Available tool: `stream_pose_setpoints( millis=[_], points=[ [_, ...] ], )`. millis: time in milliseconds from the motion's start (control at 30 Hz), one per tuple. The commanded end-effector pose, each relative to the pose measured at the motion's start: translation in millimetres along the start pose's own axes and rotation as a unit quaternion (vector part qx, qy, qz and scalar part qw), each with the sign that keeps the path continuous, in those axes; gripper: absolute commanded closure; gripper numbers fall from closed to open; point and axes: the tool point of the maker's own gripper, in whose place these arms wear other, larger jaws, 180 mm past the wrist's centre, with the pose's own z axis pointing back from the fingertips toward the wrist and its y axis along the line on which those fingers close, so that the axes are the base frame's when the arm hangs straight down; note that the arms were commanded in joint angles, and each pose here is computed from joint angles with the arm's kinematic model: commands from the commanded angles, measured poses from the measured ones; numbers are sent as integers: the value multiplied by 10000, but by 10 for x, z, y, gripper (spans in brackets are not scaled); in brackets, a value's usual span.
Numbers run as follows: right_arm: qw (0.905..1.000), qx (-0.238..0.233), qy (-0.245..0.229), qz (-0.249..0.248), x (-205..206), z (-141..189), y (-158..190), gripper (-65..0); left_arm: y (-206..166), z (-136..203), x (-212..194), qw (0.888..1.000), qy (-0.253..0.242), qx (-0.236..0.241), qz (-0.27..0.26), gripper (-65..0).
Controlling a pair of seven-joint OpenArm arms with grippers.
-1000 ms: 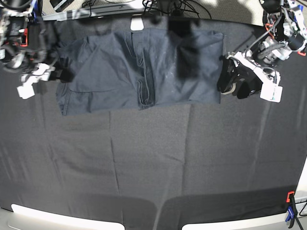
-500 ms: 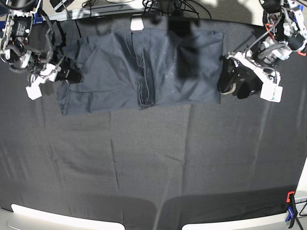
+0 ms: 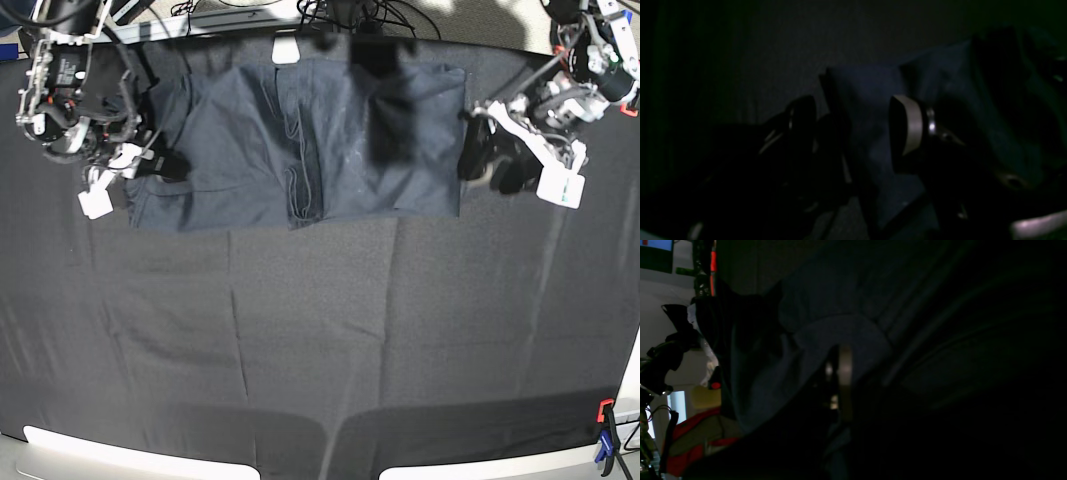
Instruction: Layout the t-shirt on the table in an organized manner, then fold the t-shirt properly
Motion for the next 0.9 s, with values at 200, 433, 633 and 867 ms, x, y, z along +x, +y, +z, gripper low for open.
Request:
stream_pose_setpoints(
  millis=[200, 433, 633, 867],
  points=[
    [9943, -537, -102, 914, 449, 413, -69, 0, -29, 19, 111, 9997, -227, -80, -48, -322],
    [9828, -554, -303, 1738, 712, 530, 254, 0, -43, 51, 33, 9998, -162, -78, 8, -322],
    [9553, -28, -986, 2787, 819, 452, 1291, 0, -44, 53, 27, 9998, -158, -78, 14, -322],
    [9275, 538, -1106, 3529, 536, 84, 2198, 0, -45, 53, 18, 9999, -135, -78, 15, -322]
  ],
)
